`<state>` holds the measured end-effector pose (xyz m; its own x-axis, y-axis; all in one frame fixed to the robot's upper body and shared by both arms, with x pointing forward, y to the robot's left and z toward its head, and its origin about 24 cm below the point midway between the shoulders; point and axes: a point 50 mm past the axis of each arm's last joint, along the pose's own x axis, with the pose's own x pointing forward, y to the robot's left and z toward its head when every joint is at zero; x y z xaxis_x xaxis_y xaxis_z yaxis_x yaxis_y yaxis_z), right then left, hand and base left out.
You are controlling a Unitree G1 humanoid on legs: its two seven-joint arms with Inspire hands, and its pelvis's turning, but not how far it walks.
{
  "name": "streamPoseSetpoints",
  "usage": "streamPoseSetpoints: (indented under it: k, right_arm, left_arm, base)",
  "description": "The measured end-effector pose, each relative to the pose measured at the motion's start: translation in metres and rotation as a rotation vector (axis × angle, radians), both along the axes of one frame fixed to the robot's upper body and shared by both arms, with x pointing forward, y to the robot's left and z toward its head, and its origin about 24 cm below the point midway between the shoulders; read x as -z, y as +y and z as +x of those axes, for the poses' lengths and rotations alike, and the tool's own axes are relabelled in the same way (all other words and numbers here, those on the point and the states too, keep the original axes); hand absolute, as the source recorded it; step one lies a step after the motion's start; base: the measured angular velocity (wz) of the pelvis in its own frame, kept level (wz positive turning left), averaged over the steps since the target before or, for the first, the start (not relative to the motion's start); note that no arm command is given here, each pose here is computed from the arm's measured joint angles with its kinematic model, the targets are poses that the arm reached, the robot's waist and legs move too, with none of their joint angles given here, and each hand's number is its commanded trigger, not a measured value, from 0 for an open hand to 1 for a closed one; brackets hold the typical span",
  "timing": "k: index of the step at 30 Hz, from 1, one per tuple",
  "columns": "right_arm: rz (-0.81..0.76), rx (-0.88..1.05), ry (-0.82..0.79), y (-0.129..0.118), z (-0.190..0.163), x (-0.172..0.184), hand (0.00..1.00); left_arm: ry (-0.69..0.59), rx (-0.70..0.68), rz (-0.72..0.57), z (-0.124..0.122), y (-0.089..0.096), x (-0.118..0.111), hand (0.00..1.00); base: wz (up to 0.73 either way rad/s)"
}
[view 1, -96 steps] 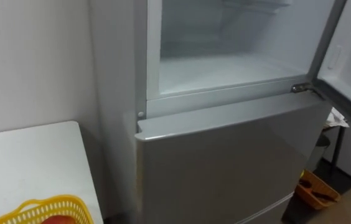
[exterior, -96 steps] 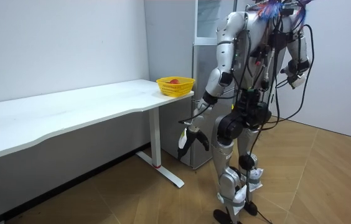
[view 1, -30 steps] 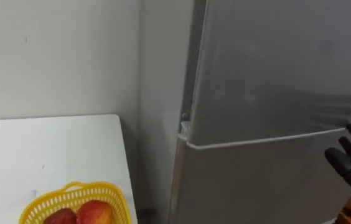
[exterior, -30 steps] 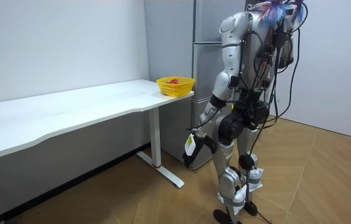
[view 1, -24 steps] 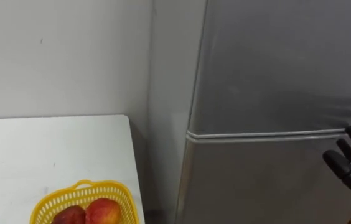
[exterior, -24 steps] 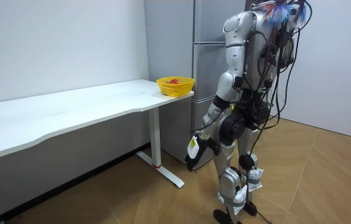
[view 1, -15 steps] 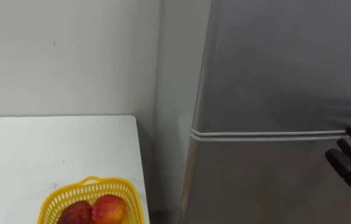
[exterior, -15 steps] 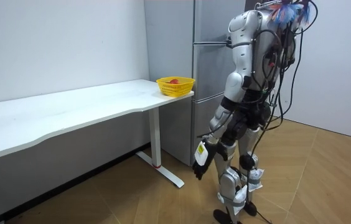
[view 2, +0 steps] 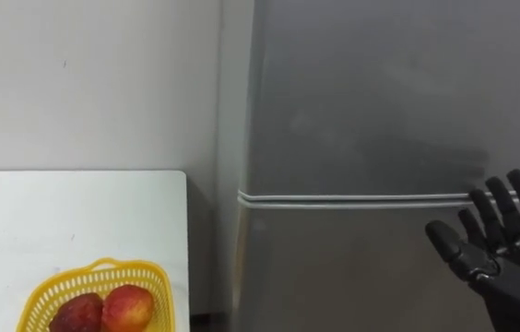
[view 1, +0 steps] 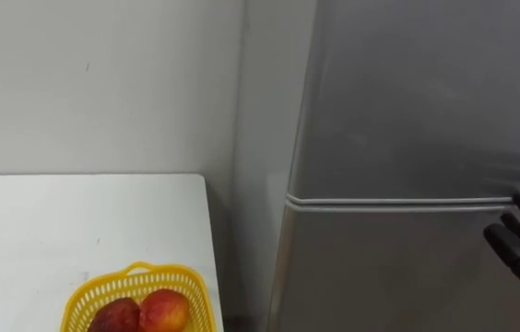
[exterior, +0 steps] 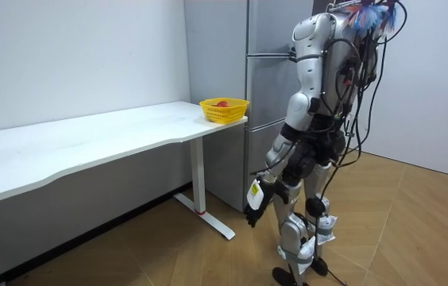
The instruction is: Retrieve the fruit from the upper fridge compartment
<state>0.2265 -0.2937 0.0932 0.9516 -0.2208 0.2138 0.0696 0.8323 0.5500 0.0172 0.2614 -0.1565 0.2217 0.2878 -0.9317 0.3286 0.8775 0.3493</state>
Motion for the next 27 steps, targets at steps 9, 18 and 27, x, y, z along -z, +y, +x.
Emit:
streamPoseSetpoints:
  k: [9,18,27]
  right_arm:
    - [0.040,0.046,0.063,-0.004,-0.006,0.009,0.00]
    - [0.088,0.230,0.284,-0.016,-0.030,0.049,0.00]
    - [0.230,0.536,0.738,-0.019,-0.088,0.140,0.00]
  left_arm:
    - [-0.007,-0.006,0.009,0.000,0.001,0.000,0.00]
    - [-0.014,-0.012,0.040,-0.003,0.001,-0.001,0.00]
    - [-0.055,-0.027,0.045,0.006,-0.009,0.002,0.00]
  base:
    - [0.00]
    - [0.00]
    - [-0.05]
